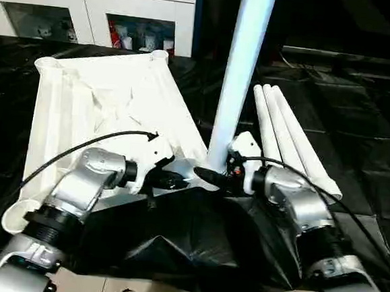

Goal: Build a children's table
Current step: Rotate leg to tighten

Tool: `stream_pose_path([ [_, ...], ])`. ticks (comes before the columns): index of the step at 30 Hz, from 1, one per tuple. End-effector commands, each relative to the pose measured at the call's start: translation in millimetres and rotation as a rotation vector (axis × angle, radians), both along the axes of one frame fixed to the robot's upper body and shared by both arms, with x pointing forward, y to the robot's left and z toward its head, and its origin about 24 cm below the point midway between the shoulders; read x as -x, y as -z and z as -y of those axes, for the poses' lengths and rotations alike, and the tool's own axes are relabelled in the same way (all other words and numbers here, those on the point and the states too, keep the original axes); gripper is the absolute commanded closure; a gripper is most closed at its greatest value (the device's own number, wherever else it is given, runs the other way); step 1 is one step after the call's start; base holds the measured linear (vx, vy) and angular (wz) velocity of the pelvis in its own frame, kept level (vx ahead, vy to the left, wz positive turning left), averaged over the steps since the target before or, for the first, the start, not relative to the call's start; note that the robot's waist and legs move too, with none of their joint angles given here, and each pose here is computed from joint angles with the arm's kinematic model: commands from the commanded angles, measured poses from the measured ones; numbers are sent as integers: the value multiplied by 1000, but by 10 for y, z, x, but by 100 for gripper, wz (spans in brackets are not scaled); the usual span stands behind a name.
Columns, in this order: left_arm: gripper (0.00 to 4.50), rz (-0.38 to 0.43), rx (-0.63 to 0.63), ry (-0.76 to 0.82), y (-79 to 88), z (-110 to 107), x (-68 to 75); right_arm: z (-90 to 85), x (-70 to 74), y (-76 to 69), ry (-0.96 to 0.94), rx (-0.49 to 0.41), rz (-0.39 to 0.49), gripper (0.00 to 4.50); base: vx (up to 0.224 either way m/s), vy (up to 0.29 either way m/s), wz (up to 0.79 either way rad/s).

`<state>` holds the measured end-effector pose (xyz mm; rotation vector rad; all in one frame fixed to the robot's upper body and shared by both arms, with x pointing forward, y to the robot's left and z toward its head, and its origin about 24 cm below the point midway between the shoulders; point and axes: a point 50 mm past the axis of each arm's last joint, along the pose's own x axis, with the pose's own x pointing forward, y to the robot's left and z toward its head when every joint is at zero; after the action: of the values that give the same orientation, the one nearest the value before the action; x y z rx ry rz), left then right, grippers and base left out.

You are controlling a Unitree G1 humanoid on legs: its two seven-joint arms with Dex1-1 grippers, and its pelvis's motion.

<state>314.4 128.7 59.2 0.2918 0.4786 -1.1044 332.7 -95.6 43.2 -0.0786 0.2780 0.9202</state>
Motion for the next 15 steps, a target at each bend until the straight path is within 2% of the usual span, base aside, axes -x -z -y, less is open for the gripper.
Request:
stream_pose_path([
  [1, 450, 88, 29, -90, -181, 133, -176, -77, -58, 74, 132, 1, -32, 176, 0, 0, 0],
  [5, 450, 106, 37, -218, -206, 252, -309, -215, -126, 130, 297, -20, -85, 179, 0, 0, 0],
  [7, 450, 127, 36, -272, -224, 318, -368, -332, -137, 137, 328, -5, -85, 179, 0, 0, 0],
  [8, 450, 127, 36, -272, -224, 318, -368, -332, -137, 137, 328, -5, -85, 179, 0, 0, 0],
  [9, 450, 141, 39, -311, -237, 381, -407, -445, -145, 134, 343, 7, -84, 179, 0, 0, 0],
  [12, 450, 164, 31, -326, -243, 439, -431, -578, -141, 109, 322, 0, -76, 179, 0, 0, 0],
  [14, 450, 172, 27, -317, -239, 460, -430, -628, -142, 90, 305, -21, -79, 110, 0, 0, 0],
  [15, 450, 176, 30, -304, -237, 464, -422, -641, -142, 83, 293, -36, -86, 110, 0, 0, 0],
])
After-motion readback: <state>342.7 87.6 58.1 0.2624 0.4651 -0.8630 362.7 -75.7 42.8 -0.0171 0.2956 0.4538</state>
